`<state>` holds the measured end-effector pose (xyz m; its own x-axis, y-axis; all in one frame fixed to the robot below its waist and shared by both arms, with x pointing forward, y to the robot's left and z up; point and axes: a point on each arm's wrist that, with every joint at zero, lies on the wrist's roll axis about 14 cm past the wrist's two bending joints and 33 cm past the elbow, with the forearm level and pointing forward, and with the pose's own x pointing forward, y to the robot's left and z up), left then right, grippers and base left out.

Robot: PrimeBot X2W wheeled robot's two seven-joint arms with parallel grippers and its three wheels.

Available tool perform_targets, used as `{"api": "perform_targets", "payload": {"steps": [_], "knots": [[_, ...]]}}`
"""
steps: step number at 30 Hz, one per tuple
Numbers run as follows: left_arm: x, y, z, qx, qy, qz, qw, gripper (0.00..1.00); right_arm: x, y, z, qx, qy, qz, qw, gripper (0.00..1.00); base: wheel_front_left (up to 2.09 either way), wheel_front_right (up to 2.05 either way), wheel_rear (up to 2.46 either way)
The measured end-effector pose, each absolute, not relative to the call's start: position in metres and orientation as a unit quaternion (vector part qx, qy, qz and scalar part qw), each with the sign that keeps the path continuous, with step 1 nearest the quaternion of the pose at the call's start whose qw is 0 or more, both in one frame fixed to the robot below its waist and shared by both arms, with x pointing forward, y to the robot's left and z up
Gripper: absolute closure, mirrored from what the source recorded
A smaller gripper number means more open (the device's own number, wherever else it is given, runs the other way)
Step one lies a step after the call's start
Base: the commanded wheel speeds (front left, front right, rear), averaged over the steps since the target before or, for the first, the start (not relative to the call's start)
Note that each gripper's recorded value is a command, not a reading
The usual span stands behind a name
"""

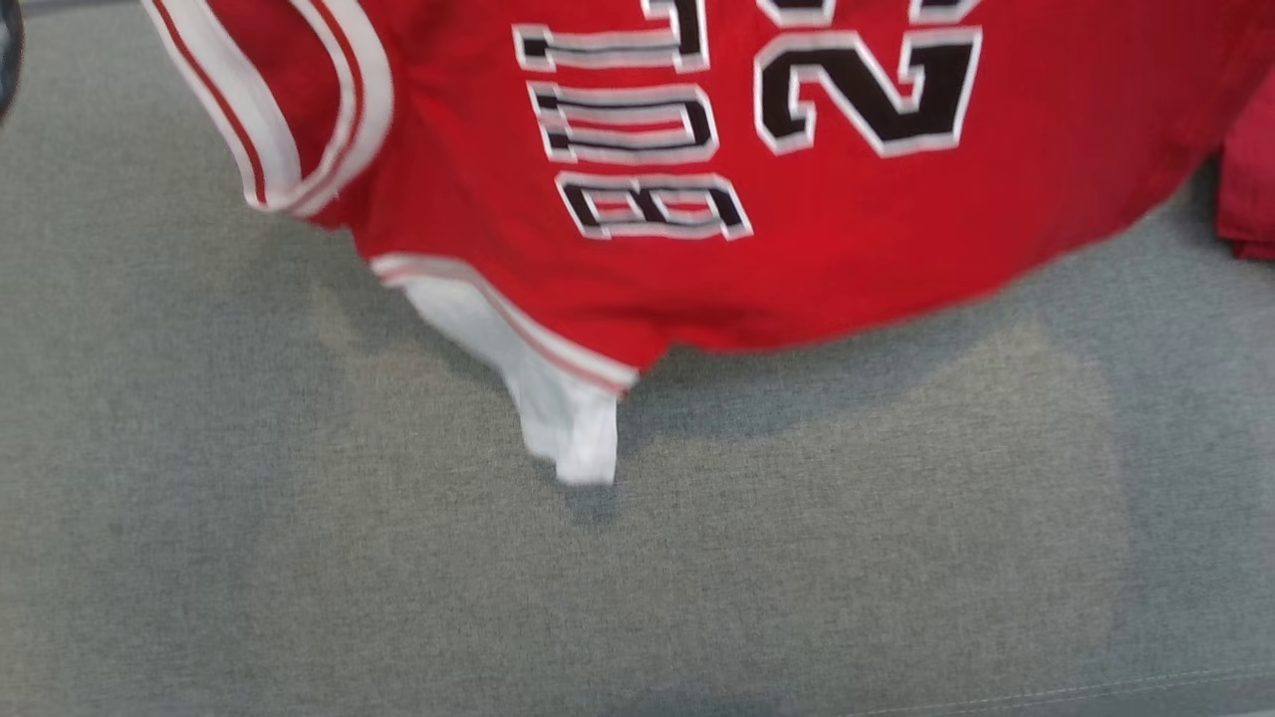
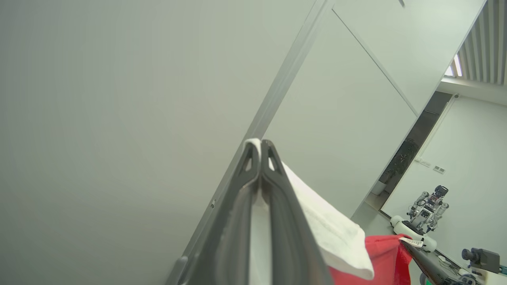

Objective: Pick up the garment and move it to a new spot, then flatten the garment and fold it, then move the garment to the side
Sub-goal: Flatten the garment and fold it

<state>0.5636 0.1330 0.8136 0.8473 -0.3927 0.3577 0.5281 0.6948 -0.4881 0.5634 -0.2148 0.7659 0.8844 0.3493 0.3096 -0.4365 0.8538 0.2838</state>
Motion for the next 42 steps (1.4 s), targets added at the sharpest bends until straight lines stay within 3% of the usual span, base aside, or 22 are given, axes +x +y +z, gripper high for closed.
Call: {"api": "perform_targets", "payload": {"steps": [8,13,20,21,25,32,42], "knots": [[0.667,0.143,0.772,-0.262,-0.150,-0.186,0.935,1.00,0.672,-0.150,0.753,0.216,-0.153,0.186,0.946,1.00,0.00,0.00,0.00],[0.694,0.161,0.766,-0.263,-0.237,-0.160,0.922,1.00,0.709,-0.160,0.731,0.214,-0.191,0.136,0.948,1.00,0.00,0.00,0.00],[0.710,0.166,0.676,-0.241,-0.156,-0.146,0.947,1.00,0.729,-0.149,0.658,0.223,-0.125,0.123,0.959,1.00,0.00,0.00,0.00],[0.706,0.165,0.635,-0.248,-0.114,-0.137,0.952,1.00,0.726,-0.145,0.624,0.230,-0.088,0.122,0.962,1.00,0.00,0.00,0.00],[0.689,0.159,0.581,-0.260,-0.056,-0.134,0.955,1.00,0.712,-0.148,0.573,0.241,-0.030,0.112,0.964,1.00,0.00,0.00,0.00],[0.623,0.159,0.488,-0.324,0.035,-0.110,0.939,1.00,0.654,-0.160,0.471,0.260,0.073,0.079,0.960,1.00,0.00,0.00,0.00],[0.500,0.159,0.445,-0.365,0.108,-0.112,0.918,1.00,0.574,-0.195,0.461,0.247,0.080,0.071,0.963,1.00,0.00,0.00,0.00]]}}
